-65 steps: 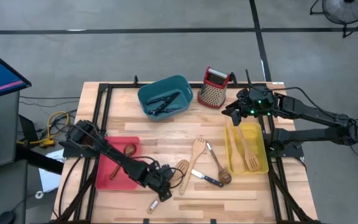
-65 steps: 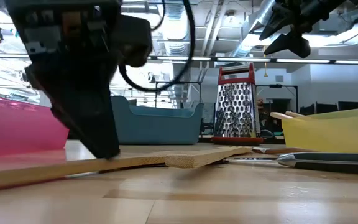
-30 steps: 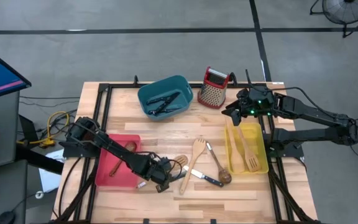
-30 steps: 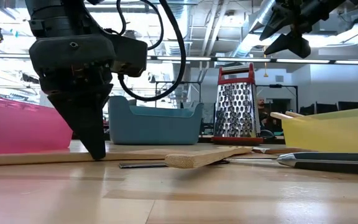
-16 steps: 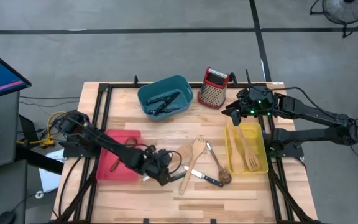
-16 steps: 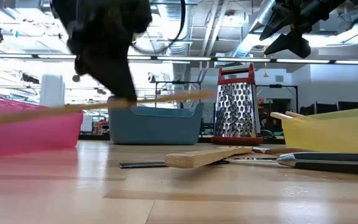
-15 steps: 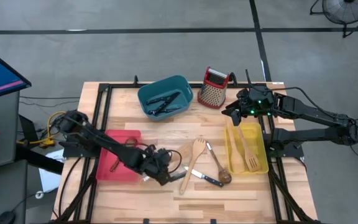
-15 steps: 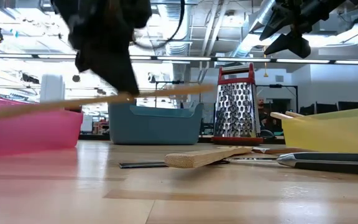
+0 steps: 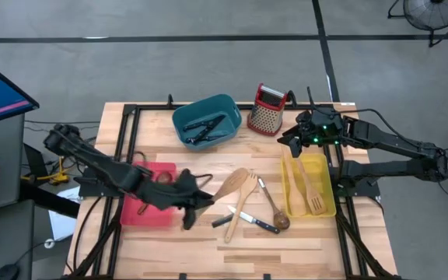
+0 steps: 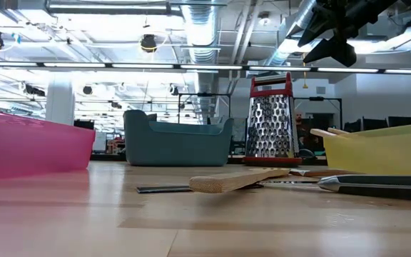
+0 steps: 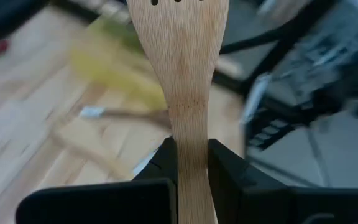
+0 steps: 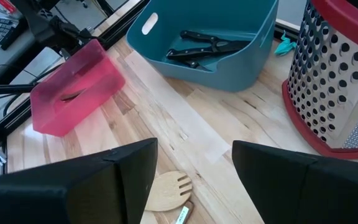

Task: Pick & Place Kitchen Items
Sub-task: Put the brown serving spoon into the pink bin

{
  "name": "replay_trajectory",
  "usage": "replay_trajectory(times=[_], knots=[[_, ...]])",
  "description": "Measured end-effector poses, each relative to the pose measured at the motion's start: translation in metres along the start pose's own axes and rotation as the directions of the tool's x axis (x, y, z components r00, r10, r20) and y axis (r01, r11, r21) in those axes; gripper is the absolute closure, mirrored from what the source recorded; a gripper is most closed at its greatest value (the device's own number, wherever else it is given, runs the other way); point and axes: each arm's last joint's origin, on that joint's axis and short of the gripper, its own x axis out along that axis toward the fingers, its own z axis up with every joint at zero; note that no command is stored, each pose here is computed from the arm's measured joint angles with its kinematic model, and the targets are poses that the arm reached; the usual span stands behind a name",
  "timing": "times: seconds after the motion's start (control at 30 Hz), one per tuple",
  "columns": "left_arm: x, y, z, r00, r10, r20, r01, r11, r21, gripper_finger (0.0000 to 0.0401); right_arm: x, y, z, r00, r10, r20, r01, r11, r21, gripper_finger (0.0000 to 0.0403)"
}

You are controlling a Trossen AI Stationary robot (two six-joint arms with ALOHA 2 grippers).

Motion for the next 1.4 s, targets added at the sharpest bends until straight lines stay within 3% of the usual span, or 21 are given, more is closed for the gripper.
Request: replay_trajectory(times=[0.17, 0.37, 0.6, 0.77, 0.87, 1.27, 1.4], knots=[[-0.045, -0.009, 0.024, 0.977, -0.170, 0.132, 0.166, 0.985, 0.036, 0.0370, 0.000, 0.000, 0.000, 1.000, 0.000, 0.001, 0.000, 1.000, 0.000, 0.0182], [-0.087, -0.017, 0.042, 0.902, -0.362, 0.234, 0.347, 0.932, 0.106, 0.0367, 0.000, 0.000, 0.000, 1.000, 0.000, 0.000, 0.000, 1.000, 0.000, 0.0182], [-0.119, -0.029, 0.059, 0.718, -0.606, 0.342, 0.552, 0.796, 0.249, 0.0362, 0.000, 0.000, 0.000, 1.000, 0.000, 0.000, 0.000, 1.000, 0.001, 0.0182], [-0.133, -0.035, 0.066, 0.582, -0.711, 0.395, 0.622, 0.702, 0.347, 0.0361, 0.000, 0.000, 0.000, 1.000, 0.000, 0.000, 0.000, 1.000, 0.003, 0.0182], [-0.136, -0.037, 0.067, 0.534, -0.748, 0.394, 0.640, 0.662, 0.389, 0.0357, 0.000, 0.000, 0.000, 1.000, 0.000, 0.000, 0.000, 1.000, 0.003, 0.0182], [-0.136, -0.037, 0.067, 0.530, -0.750, 0.394, 0.636, 0.660, 0.400, 0.0356, 0.000, 0.000, 0.000, 1.000, 0.000, 0.001, 0.000, 1.000, 0.003, 0.0182], [-0.134, -0.037, 0.065, 0.549, -0.748, 0.374, 0.632, 0.663, 0.400, 0.0359, 0.000, 0.000, 0.000, 1.000, 0.000, 0.000, 0.000, 1.000, 0.003, 0.0182]])
